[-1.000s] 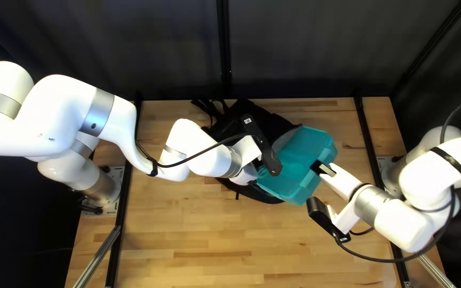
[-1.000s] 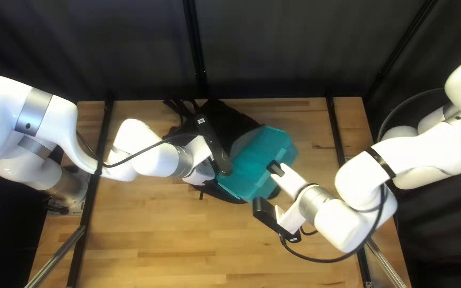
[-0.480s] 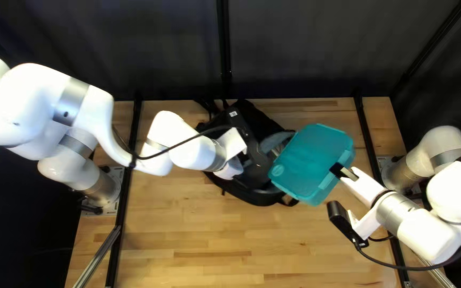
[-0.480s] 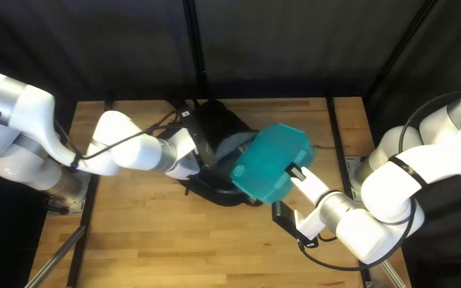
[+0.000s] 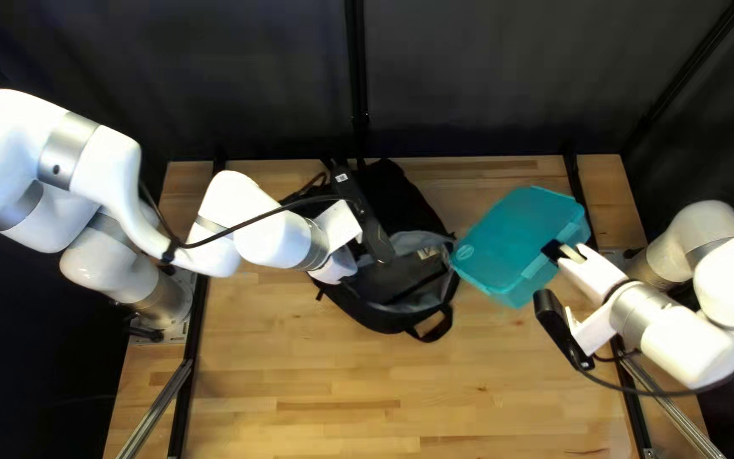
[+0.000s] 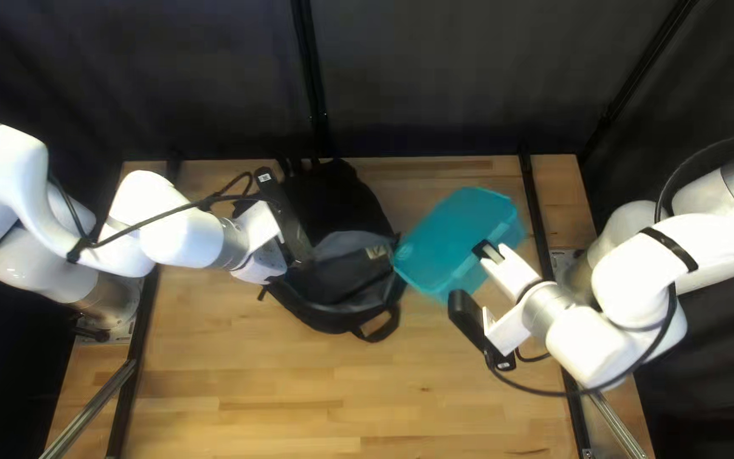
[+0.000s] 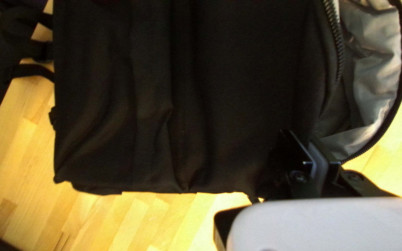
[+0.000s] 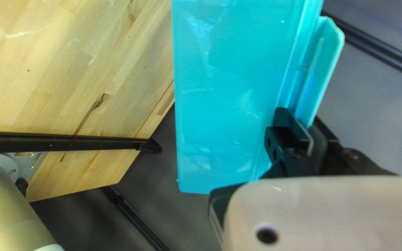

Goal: Remove a lunch box from a kids backpack

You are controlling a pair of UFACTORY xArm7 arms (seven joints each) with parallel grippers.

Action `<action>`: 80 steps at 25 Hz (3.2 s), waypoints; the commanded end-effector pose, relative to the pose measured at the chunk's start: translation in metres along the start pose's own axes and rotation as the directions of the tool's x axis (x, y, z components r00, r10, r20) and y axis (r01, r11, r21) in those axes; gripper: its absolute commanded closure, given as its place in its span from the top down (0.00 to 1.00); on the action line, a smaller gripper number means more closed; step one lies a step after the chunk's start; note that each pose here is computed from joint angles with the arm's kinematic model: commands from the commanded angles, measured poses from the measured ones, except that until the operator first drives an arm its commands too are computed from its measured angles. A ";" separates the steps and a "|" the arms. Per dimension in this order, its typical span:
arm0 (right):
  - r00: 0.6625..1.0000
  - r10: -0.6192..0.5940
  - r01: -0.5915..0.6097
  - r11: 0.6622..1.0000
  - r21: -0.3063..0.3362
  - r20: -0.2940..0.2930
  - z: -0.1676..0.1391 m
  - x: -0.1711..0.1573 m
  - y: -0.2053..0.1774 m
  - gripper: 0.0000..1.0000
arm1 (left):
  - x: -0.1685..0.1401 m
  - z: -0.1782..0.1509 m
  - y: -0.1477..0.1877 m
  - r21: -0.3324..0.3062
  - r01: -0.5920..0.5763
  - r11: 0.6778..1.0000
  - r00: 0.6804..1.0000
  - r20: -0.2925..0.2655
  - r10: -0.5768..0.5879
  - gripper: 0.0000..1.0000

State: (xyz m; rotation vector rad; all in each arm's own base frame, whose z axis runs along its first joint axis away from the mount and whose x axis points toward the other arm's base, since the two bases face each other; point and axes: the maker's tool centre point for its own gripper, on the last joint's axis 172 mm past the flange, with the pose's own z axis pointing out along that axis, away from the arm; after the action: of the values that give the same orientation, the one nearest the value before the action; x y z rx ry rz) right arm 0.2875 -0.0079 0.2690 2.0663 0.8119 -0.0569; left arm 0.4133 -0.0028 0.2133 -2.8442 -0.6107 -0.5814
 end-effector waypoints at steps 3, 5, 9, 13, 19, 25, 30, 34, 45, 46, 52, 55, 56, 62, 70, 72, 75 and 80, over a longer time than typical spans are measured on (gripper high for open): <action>0.998 0.054 -0.055 0.997 0.062 0.030 0.046 -0.027 0.012 0.00 | -0.022 -0.014 -0.006 -0.046 -0.028 0.999 0.999 0.023 0.030 0.00; 0.996 0.070 -0.074 0.994 0.083 0.055 0.063 -0.034 0.017 0.00 | -0.026 -0.019 -0.008 -0.065 -0.044 0.997 0.998 0.031 0.046 0.00; 0.992 0.098 -0.108 0.988 0.112 0.085 0.091 -0.045 0.021 0.00 | -0.032 -0.021 -0.011 -0.095 -0.076 0.993 0.996 0.045 0.081 0.00; 0.986 0.129 -0.143 0.980 0.135 0.104 0.117 -0.054 0.020 0.00 | -0.035 -0.020 -0.012 -0.123 -0.113 0.986 0.991 0.059 0.121 0.00; 0.981 0.152 -0.169 0.974 0.152 0.120 0.136 -0.061 0.021 0.00 | -0.035 -0.017 -0.013 -0.144 -0.148 0.978 0.986 0.055 0.157 0.00; 0.977 0.171 -0.190 0.970 0.154 0.131 0.151 -0.067 0.021 0.00 | -0.033 -0.015 -0.013 -0.148 -0.170 0.974 0.983 0.046 0.178 0.00; 0.971 0.193 -0.211 0.969 0.126 0.141 0.158 -0.061 0.021 0.00 | -0.030 -0.016 -0.011 -0.151 -0.179 0.972 0.982 0.039 0.187 0.00; 0.969 0.202 -0.219 0.969 0.115 0.141 0.160 -0.058 0.018 0.00 | -0.030 -0.015 -0.011 -0.151 -0.182 0.972 0.981 0.037 0.189 0.00; 0.971 0.199 -0.214 0.971 0.105 0.131 0.156 -0.045 0.003 0.00 | -0.028 -0.015 -0.010 -0.148 -0.185 0.971 0.981 0.032 0.192 0.00; 0.971 0.200 -0.214 0.971 0.105 0.130 0.157 -0.044 0.000 0.00 | -0.028 -0.015 -0.010 -0.148 -0.185 0.972 0.981 0.031 0.192 0.00; 0.968 0.214 -0.226 0.971 0.082 0.128 0.144 -0.039 -0.013 0.00 | -0.024 -0.014 -0.010 -0.144 -0.187 0.972 0.981 0.022 0.193 0.00; 0.968 0.213 -0.225 0.971 0.079 0.137 0.137 -0.031 -0.027 0.00 | -0.022 -0.014 -0.009 -0.143 -0.189 0.971 0.981 0.019 0.194 0.00; 0.967 0.212 -0.224 0.971 0.078 0.138 0.134 -0.029 -0.030 0.00 | -0.022 -0.014 -0.009 -0.143 -0.190 0.971 0.981 0.019 0.194 0.00; 0.969 0.211 -0.222 0.972 0.081 0.132 0.124 -0.010 -0.057 0.00 | -0.020 -0.015 -0.008 -0.144 -0.191 0.971 0.981 0.017 0.195 0.00; 0.972 0.204 -0.215 0.972 0.089 0.118 0.127 0.005 -0.073 0.00 | -0.016 -0.014 -0.007 -0.143 -0.193 0.971 0.980 0.015 0.197 0.00; 0.972 0.204 -0.215 0.972 0.095 0.112 0.130 0.008 -0.078 0.00 | -0.016 -0.015 -0.007 -0.143 -0.194 0.971 0.980 0.015 0.198 0.00; 0.973 0.208 -0.218 0.971 0.101 0.102 0.133 0.014 -0.086 0.00 | -0.015 -0.015 -0.006 -0.142 -0.197 0.970 0.980 0.014 0.201 0.00; 0.973 0.214 -0.222 0.969 0.106 0.089 0.132 0.020 -0.095 0.00 | -0.014 -0.015 -0.005 -0.143 -0.198 0.970 0.979 0.012 0.202 0.00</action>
State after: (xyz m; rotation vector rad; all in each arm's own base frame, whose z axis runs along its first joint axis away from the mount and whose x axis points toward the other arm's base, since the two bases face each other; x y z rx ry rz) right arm 0.2828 -0.0633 0.1166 2.2347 0.5385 -0.0690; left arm 0.3935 -0.0067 0.2211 -3.0010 -0.2919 -0.5719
